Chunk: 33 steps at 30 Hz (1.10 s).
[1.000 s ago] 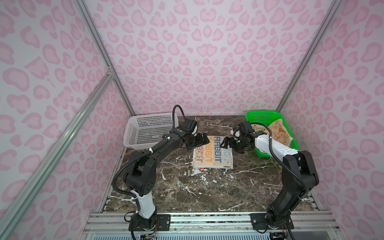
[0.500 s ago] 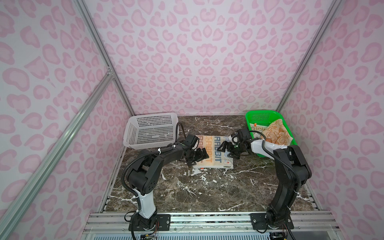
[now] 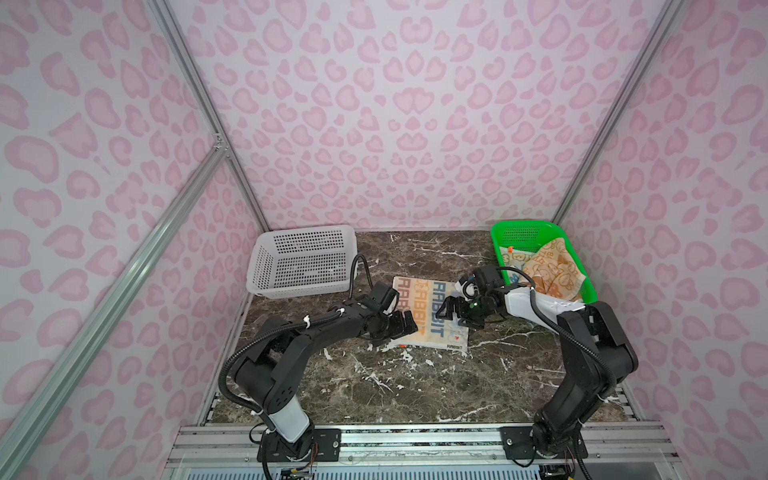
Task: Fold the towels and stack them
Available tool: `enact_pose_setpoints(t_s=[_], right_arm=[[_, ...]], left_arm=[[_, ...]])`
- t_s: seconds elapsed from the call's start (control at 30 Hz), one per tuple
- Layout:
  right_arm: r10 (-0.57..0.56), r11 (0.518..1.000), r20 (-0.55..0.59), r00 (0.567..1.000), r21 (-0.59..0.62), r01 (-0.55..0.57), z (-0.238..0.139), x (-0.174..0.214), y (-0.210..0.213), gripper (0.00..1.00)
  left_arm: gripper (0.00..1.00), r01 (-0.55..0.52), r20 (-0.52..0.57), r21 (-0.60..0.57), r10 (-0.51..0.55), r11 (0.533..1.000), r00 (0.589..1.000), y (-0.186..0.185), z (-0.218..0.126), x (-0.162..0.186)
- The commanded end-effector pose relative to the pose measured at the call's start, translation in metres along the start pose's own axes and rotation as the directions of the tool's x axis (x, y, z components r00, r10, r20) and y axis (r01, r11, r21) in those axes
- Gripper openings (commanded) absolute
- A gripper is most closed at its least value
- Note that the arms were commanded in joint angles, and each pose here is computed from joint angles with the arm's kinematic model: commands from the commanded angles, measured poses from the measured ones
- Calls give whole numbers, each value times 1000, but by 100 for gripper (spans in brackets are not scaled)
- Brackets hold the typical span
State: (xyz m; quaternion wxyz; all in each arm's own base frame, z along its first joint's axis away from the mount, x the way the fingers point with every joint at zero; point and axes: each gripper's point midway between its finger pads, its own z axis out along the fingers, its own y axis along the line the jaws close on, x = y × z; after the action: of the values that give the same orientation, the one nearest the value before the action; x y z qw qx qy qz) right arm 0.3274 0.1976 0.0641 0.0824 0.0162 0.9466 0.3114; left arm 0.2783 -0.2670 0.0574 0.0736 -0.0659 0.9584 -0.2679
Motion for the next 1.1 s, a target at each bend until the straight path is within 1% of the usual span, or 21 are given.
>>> enact_pose_setpoints(t_s=[0.0, 0.07, 0.13, 0.23, 0.4, 0.5, 0.67, 0.8, 0.97, 1.07], right_arm=[[-9, 1000, 29, 1000, 1, 9, -23, -13, 14, 98], [3, 1000, 77, 997, -17, -1, -33, -35, 21, 98], [24, 999, 112, 993, -32, -20, -35, -56, 23, 98], [50, 997, 146, 988, -69, -40, -30, -86, 26, 98], [107, 991, 164, 981, -96, -92, -13, -128, 12, 98], [141, 986, 146, 979, -111, -126, 2, -139, 1, 98], [145, 987, 132, 981, -88, -134, 18, -148, -14, 98], [145, 988, 109, 983, -65, -138, 26, -148, -26, 98], [127, 992, 71, 989, -27, -125, 35, -144, -36, 98], [122, 992, 59, 991, -16, -122, 39, -142, -38, 98]], left_arm=[[98, -40, 59, 2, 40, 999, 997, -17, -27, -22], [98, -41, 86, 98, 32, 994, 996, -42, -42, -43], [98, -56, 132, 142, 37, 988, 991, -62, -54, -67], [98, -83, 170, 203, 49, 976, 984, -92, -62, -103], [98, -50, 157, 274, 7, 960, 988, -112, -41, -153], [98, -45, 156, 249, 6, 967, 988, -112, -20, -169], [98, -2, 123, 197, -23, 980, 992, -91, 22, -176], [98, 23, 94, 143, -37, 989, 995, -66, 48, -167], [98, 30, 77, 83, -36, 996, 996, -39, 59, -148], [98, 34, 67, 51, -37, 998, 997, -26, 61, -130]])
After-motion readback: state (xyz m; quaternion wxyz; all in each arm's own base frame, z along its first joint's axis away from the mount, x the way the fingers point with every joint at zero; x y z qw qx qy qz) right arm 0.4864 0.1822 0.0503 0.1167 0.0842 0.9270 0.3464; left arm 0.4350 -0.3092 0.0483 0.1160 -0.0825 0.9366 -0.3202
